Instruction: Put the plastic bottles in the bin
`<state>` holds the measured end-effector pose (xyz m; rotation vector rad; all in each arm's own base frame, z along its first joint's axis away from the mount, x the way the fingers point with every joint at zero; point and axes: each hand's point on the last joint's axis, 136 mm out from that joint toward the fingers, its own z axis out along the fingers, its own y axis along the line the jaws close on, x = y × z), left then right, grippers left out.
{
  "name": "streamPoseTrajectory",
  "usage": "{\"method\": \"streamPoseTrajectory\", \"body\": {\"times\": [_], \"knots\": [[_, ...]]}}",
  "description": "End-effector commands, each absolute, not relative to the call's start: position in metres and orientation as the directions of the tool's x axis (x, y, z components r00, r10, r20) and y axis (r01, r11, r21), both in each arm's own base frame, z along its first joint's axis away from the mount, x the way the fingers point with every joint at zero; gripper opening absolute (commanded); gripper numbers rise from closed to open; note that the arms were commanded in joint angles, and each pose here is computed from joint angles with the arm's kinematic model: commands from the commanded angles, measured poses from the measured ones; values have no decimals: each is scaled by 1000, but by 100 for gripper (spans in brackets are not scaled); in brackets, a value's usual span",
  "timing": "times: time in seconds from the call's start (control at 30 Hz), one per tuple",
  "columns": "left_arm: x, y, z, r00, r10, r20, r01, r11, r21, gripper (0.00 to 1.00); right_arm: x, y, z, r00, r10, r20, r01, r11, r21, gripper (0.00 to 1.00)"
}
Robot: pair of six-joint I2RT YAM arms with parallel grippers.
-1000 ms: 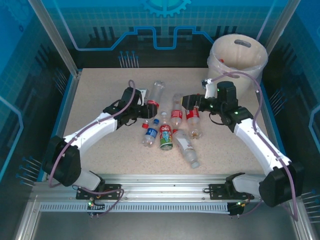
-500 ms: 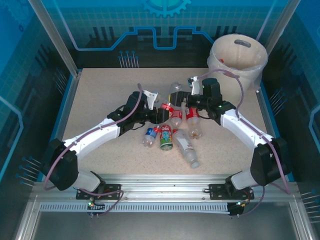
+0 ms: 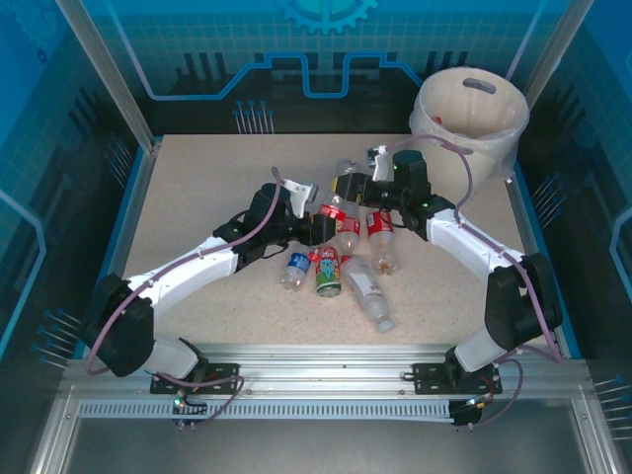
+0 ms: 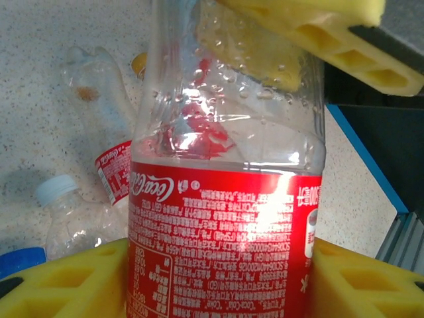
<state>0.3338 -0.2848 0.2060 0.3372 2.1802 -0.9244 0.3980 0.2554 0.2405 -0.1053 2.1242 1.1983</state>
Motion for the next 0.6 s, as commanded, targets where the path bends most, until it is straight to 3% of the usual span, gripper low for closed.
{"method": "streamPoseTrajectory", "body": {"times": [0.0,0.2,0.37,0.57], "knots": [[330,-288,228,-669,-66,-740,516,675,-527,59,408,253,254,-715,262,-648,-420,580,698,51],[335,-286,231,-663,-122,-738,492,673,-553,73,412,245,261,-694,280,-663,-425,584,691,41],[334,-279,238,-644,-151,-750,481,683,-550,99,420,232,276,-660,312,-683,-440,577,688,39],[325,-244,237,-614,-189,-766,411,752,-515,99,436,202,310,-526,303,-794,-456,688,565,37]]}}
